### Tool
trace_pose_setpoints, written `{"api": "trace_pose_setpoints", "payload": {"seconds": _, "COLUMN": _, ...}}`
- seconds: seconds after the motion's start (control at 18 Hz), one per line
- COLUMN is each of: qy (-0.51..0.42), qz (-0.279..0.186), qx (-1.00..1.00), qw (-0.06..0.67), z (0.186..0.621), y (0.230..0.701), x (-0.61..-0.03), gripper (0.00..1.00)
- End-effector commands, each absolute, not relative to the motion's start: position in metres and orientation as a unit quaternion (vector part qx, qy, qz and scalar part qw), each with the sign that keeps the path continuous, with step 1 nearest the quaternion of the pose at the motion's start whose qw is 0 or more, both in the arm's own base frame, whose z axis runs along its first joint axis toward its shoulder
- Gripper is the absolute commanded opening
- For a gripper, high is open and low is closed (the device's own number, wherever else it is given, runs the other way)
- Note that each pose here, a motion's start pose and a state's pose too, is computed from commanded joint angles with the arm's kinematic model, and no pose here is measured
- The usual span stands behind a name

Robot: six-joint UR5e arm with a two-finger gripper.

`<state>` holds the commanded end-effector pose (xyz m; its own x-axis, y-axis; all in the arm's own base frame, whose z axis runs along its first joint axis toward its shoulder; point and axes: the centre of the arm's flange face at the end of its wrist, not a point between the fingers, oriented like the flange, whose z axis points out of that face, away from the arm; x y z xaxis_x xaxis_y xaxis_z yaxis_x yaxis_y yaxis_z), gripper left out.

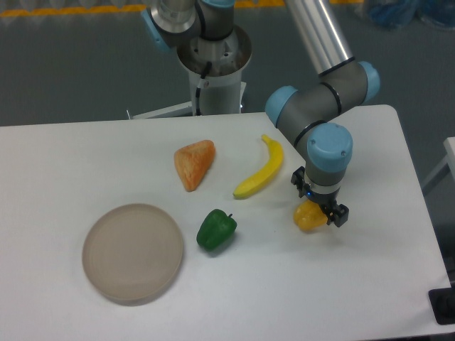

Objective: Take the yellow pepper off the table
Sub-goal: 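Lift the grasped yellow pepper up off the table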

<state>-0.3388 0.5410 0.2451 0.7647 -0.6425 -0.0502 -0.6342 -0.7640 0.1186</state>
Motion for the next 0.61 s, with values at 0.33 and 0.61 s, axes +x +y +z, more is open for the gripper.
{"api": "trace_pose_setpoints", "payload": {"seconds": 0.33, "qy": -0.336, "qz": -0.058, "qx": 0.939, "qw": 0.036, "z": 0.277, "y": 0.538, "x": -0.338, "gripper": 0.14}}
{"api": "trace_pose_setpoints", "payload": {"seconds": 0.61, "qy": -0.309, "qz": -0.067, "qx": 0.948, "qw": 0.035, "z": 0.365, "y": 0.504, "x": -0.361, "gripper": 0.13}}
